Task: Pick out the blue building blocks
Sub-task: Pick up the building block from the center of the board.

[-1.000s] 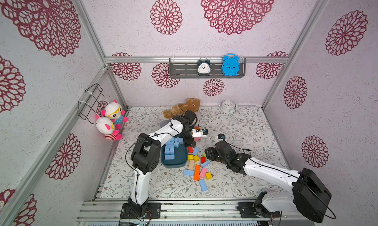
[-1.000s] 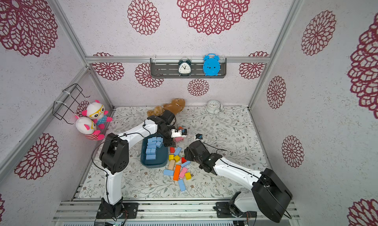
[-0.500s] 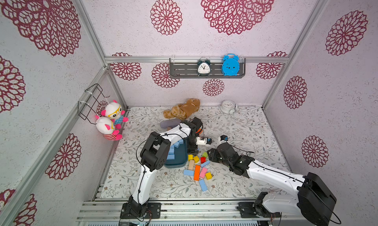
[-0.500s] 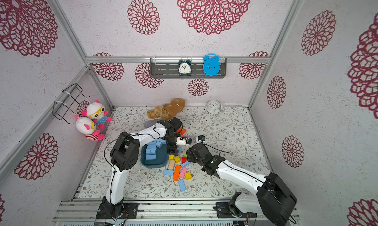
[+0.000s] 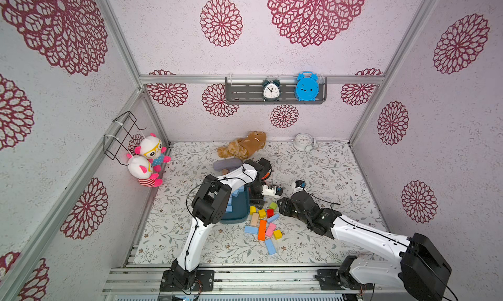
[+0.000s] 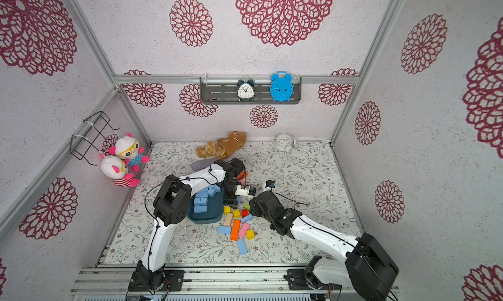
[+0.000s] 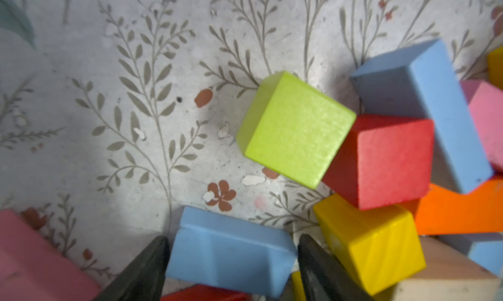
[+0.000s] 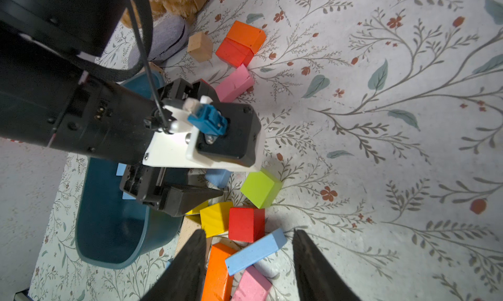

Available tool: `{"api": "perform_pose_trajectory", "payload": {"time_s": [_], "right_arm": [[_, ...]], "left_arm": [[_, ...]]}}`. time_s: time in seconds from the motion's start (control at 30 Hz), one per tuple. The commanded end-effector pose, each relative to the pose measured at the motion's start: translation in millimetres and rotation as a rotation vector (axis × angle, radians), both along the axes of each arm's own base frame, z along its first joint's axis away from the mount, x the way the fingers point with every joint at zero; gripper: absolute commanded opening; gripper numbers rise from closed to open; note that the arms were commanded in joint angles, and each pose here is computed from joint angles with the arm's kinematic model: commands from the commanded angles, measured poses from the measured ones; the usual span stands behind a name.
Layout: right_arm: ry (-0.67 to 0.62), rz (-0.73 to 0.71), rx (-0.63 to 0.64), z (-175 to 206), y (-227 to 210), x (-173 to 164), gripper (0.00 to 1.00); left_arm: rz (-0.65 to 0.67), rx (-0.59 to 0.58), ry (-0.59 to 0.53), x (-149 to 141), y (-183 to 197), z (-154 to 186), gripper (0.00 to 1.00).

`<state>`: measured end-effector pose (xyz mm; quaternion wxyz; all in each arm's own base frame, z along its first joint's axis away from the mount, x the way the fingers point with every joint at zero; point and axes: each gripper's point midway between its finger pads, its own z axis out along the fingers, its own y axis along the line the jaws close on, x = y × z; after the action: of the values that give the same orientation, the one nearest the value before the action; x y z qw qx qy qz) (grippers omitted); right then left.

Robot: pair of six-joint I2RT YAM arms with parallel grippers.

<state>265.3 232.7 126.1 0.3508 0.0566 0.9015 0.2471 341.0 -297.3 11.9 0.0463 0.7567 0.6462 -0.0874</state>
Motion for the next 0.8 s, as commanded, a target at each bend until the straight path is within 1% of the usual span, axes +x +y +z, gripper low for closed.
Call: {"api": "perform_pose_trajectory", "payload": {"time_s": [0.0,0.07,0.17,0.27,0.33,0.4,0.5,0.57,0.63,0.77], "right_arm": [[-0.038,-0.026,0.024,11.9,-2.5,5.7,0.54],[-0.041,-0.028,0.023,12.2,-3.6,5.5,0.54],[-0.057,-0.039,0.039,13.0,-7.4,6.7,0.54],[-0.085,-0.069,0.114,14.3,-12.9,8.9,0.54],[-0.106,-0.083,0.178,16.5,-15.7,11.3,0.53],[-0.126,-0.076,0.229,21.4,-15.7,14.0,0.52],[-0.134,-0.019,0.296,30.4,-7.4,22.1,0.53],[-0.118,-0.002,0.316,30.2,-1.5,31.5,0.53],[-0.097,0.014,0.334,28.8,6.3,37.9,0.53],[-0.080,0.055,0.418,26.3,24.3,47.1,0.53]], "left_arm": [[-0.230,0.084,-0.050,-0.4,11.3,-22.5,0.69],[-0.206,0.070,-0.077,6.0,6.7,-18.4,0.62],[-0.147,0.004,-0.100,10.4,-3.2,-2.1,0.59],[-0.074,-0.097,-0.125,12.2,-13.8,19.3,0.51],[-0.011,-0.161,-0.129,13.8,-17.5,33.6,0.49],[0.044,-0.232,-0.111,13.6,-20.2,50.6,0.48],[0.107,-0.324,-0.052,7.3,-23.2,70.9,0.47],[0.110,-0.359,-0.027,-0.3,-23.0,77.4,0.46],[0.101,-0.379,-0.039,-4.5,-22.4,80.5,0.46],[0.090,-0.410,-0.035,-10.1,-23.6,90.0,0.46]]}}
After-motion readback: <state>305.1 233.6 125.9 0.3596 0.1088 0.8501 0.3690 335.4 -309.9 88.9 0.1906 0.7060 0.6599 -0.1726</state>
